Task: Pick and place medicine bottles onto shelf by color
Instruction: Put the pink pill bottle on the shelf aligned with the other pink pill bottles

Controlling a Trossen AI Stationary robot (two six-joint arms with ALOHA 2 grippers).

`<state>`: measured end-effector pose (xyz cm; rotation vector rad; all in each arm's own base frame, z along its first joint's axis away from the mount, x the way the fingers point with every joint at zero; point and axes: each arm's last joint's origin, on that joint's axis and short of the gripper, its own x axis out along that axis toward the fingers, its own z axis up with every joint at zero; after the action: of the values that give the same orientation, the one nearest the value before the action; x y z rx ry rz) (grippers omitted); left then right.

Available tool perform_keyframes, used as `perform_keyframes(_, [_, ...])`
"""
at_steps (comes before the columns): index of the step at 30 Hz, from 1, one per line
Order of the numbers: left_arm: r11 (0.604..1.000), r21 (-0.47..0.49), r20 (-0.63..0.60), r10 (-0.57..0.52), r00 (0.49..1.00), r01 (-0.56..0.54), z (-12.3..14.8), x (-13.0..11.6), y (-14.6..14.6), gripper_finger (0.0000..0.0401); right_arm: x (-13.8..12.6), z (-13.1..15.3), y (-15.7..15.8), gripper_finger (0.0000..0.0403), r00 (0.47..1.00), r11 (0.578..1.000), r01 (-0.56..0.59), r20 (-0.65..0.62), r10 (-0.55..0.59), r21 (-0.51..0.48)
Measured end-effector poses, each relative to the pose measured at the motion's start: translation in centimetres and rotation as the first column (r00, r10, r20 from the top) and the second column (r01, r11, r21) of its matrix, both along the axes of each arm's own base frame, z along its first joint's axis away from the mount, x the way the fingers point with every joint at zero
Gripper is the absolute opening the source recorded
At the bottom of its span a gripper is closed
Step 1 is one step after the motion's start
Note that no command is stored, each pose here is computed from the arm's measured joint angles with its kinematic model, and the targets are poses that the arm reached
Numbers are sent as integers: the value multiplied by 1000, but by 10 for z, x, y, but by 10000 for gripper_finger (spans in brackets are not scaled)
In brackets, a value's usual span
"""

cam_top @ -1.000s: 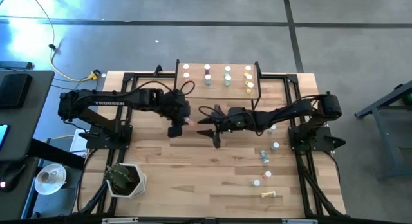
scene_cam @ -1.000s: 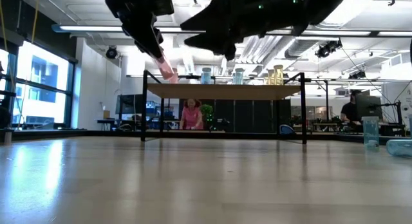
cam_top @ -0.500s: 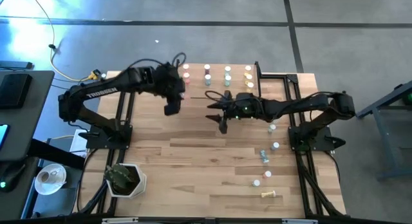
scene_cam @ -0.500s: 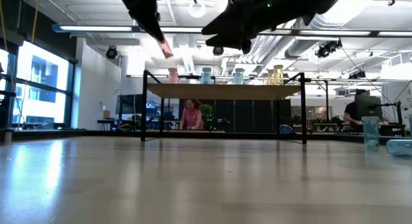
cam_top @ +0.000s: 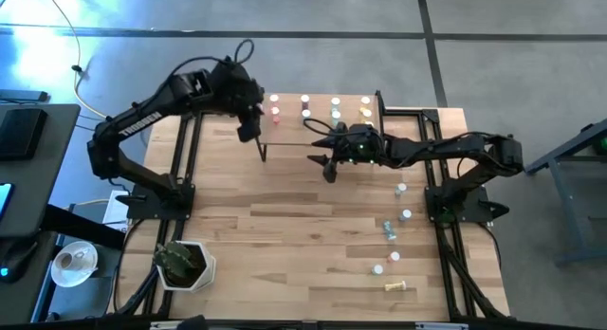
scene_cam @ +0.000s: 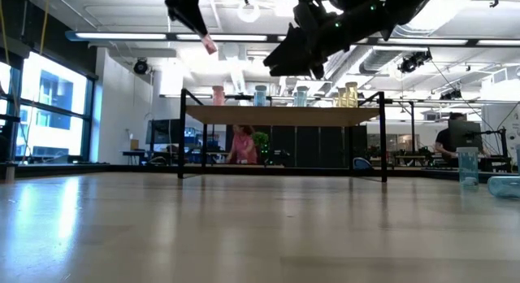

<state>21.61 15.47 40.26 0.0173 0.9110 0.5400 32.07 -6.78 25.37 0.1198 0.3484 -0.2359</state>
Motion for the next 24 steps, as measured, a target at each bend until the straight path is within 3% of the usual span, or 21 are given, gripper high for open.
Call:
perform_keyframes(5, [1000, 13, 11, 17, 1000, -17, 24, 7, 13, 115, -1, -1, -1, 206, 1000, 1000, 3, -15, -3, 4])
perform_keyframes(9, [999, -33, -42, 37, 998, -38, 31, 13, 26, 115, -1, -2, -1, 206, 1000, 1000, 3, -24, -3, 6])
perform_keyframes(16, [984, -178, -162, -16, 987, -13, 11, 31, 43, 115, -1, -4, -1, 206, 999, 1000, 3, -38, -3, 10])
perform_keyframes(24, [962, -273, -289, -76, 954, -6, -18, 48, 51, 115, -2, -4, 0, 206, 999, 1000, 5, -44, -5, 18])
